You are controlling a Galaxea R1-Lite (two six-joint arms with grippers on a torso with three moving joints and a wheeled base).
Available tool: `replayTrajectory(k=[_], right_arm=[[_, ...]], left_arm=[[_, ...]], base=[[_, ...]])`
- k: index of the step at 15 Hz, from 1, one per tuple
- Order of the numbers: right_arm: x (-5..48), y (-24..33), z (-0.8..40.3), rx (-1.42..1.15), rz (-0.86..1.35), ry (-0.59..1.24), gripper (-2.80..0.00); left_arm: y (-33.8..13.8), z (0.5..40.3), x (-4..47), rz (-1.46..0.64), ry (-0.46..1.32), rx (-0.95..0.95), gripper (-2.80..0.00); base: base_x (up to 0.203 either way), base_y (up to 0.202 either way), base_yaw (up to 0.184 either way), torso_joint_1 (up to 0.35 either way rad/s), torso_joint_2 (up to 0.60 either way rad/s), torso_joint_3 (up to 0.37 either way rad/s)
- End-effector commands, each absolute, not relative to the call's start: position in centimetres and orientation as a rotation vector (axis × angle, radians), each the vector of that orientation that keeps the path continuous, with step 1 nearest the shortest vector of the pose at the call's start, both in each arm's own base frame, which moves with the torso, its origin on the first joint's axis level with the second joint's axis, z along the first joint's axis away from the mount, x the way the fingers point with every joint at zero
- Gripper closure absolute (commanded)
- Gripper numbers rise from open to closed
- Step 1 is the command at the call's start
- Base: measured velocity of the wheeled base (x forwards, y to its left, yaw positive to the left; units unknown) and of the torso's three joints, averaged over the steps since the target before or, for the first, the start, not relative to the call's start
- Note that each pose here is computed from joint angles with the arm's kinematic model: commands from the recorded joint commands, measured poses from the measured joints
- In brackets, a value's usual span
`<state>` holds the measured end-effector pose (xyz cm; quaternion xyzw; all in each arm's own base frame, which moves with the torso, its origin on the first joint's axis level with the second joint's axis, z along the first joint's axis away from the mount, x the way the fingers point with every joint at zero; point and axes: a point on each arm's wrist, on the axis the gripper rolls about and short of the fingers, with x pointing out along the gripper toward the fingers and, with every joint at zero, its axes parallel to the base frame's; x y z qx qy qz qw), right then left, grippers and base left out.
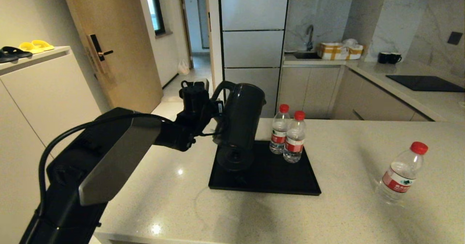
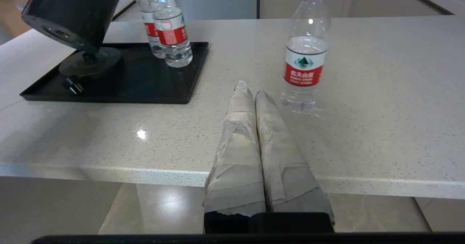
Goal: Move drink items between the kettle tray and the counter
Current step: Return the kettle to its original position
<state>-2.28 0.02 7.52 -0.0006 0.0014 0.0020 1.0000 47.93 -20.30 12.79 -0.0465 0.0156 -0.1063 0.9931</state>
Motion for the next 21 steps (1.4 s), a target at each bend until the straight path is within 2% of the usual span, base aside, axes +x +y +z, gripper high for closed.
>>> replayTrajectory(k=[1,7,14,21], right_arm=[[-2.3,0.0,7.5,-0.002,0.005,0.005,0.00],[-2.3,0.0,7.5,-0.002,0.005,0.005,0.00],[-2.3,0.0,7.5,-0.002,0.005,0.005,0.00],[-2.3,0.0,7.5,-0.002,0.005,0.005,0.00]], left_arm=[[-21.1,11.6,49.2,-0.204,0.002,-0.091,0.00],[-21.3,12.3,49.5,-0.170,-0.026,-0.079,0.00],[-22.1,10.1,49.4,-0.147,0.020,-0.063,0.00],[-22.0,9.9,46.4,-0.125,0.057,-0.044,0.00]], base=[[0.000,0.000,0.000,0.000,0.00,0.000],[0.000,0.000,0.000,0.000,0.00,0.000],[0.000,0.000,0.000,0.000,0.00,0.000],[0.000,0.000,0.000,0.000,0.00,0.000]])
